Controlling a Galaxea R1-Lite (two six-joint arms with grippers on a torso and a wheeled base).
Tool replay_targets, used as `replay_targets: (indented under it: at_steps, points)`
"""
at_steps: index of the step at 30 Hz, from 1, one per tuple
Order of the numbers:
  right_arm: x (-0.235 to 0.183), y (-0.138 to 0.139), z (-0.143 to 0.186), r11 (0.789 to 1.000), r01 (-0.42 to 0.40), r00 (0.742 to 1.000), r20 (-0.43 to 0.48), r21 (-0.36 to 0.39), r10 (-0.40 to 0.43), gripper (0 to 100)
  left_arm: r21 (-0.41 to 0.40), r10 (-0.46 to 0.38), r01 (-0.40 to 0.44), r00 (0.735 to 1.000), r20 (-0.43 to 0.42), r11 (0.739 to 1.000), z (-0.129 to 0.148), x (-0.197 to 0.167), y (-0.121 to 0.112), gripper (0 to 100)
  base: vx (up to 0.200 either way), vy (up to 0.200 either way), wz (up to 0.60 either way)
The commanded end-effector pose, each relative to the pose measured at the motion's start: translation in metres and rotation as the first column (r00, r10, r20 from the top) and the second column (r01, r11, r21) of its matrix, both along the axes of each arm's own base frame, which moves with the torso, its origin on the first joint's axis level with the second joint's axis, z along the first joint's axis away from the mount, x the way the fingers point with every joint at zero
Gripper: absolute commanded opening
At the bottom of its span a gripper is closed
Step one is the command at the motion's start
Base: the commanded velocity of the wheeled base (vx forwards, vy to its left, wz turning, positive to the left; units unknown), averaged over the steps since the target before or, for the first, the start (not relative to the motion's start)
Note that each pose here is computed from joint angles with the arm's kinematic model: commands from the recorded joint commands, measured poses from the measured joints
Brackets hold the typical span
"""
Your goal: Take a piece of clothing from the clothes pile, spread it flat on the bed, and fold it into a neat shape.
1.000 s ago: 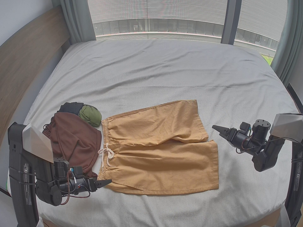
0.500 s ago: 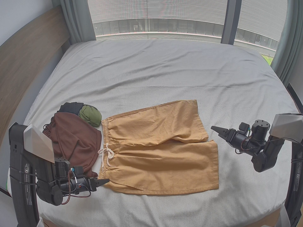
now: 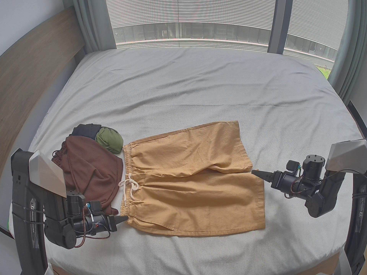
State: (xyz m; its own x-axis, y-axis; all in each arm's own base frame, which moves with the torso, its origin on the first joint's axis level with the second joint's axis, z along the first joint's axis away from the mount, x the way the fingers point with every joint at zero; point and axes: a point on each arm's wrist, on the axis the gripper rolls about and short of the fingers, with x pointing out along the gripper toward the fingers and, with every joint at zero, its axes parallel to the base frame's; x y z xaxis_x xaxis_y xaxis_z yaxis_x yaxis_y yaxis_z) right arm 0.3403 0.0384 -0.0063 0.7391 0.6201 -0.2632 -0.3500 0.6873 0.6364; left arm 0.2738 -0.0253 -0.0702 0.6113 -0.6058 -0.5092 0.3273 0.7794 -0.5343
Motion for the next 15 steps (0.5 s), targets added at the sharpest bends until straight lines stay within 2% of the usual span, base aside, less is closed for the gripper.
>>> replay_targets:
  at_steps: [1, 3, 4, 6, 7, 15]
  points:
    - [-0.017, 0.004, -0.011, 0.999, -0.026, 0.997, -0.071, -0.026, 0.024, 100, 0.0, -0.002, 0.002, 1.0, -0.002, 1.0, 0.0, -0.001, 0.0, 0, 0.0, 0.0, 0.0]
    - [-0.019, 0.004, -0.013, 0.999, -0.031, 0.996, -0.088, -0.033, 0.028, 100, 0.0, -0.002, 0.002, 1.0, 0.0, 1.0, 0.0, 0.0, 0.0, 0, 0.0, 0.0, 0.0]
    - [-0.026, 0.002, -0.02, 0.997, -0.045, 0.99, -0.134, -0.067, 0.035, 100, 0.001, -0.003, 0.003, 1.0, -0.001, 1.0, -0.001, -0.001, 0.0, 0, 0.0, 0.0, 0.0]
    - [-0.03, 0.002, -0.023, 0.995, -0.053, 0.987, -0.154, -0.083, 0.04, 100, 0.001, -0.003, 0.003, 1.0, -0.001, 1.0, -0.001, -0.001, 0.0, 0, 0.0, 0.0, 0.0]
    - [-0.034, 0.0, -0.027, 0.991, -0.073, 0.98, -0.193, -0.116, 0.05, 100, 0.001, -0.004, 0.004, 1.0, 0.0, 1.0, -0.001, -0.001, 0.0, 0, 0.0, 0.0, 0.0]
    - [-0.045, -0.005, -0.035, 0.984, -0.097, 0.962, -0.266, -0.149, 0.054, 100, 0.004, -0.005, 0.005, 1.0, -0.003, 1.0, -0.002, -0.001, 0.0, 0, 0.0, 0.0, 0.0]
